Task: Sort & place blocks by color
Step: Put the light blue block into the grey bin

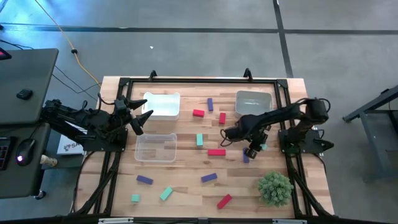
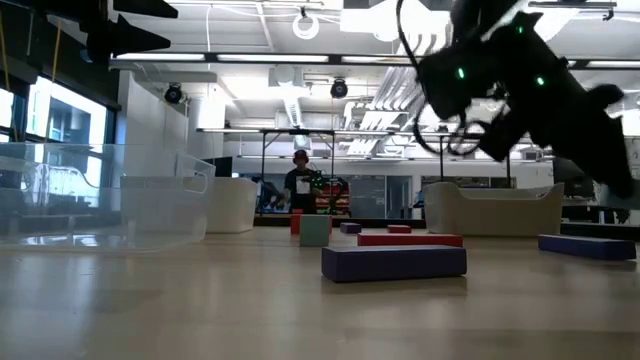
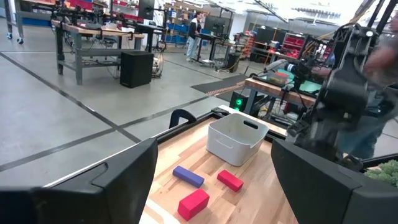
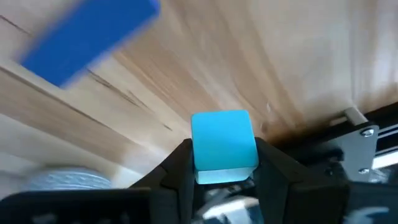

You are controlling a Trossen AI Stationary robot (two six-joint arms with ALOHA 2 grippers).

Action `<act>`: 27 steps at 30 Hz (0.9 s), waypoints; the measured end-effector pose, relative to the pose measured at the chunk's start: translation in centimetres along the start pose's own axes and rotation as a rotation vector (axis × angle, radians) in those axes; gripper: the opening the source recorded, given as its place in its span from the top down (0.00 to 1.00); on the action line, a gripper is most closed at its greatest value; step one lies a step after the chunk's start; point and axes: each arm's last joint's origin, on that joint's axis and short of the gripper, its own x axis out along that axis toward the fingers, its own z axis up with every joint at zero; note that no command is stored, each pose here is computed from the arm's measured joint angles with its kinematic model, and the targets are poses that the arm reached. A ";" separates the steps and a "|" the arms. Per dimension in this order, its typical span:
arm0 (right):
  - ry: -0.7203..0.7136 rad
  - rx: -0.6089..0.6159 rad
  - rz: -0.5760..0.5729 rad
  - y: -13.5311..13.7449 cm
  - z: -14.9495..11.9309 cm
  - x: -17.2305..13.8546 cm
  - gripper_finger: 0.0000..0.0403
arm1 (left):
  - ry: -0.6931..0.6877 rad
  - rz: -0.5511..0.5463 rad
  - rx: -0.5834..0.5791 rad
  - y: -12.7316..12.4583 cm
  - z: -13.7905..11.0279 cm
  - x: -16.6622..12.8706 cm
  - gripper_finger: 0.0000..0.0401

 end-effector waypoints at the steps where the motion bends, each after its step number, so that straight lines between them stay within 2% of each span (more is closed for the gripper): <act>1: -0.037 0.025 0.008 0.0 -0.1 -0.6 0.74 | 0.000 0.000 0.000 0.0 0.0 0.0 0.24; 13: -0.488 0.299 0.132 -2.1 -1.6 -7.6 0.74 | 0.001 -0.004 0.059 0.0 0.0 0.0 0.24; 21: -0.752 0.419 0.199 -5.1 -1.7 -10.3 0.74 | 0.003 -0.013 0.079 0.0 0.0 0.0 0.24; 27: -0.869 0.504 0.171 -8.0 -0.9 -11.4 0.73 | 0.003 -0.013 0.079 0.0 0.0 0.0 0.24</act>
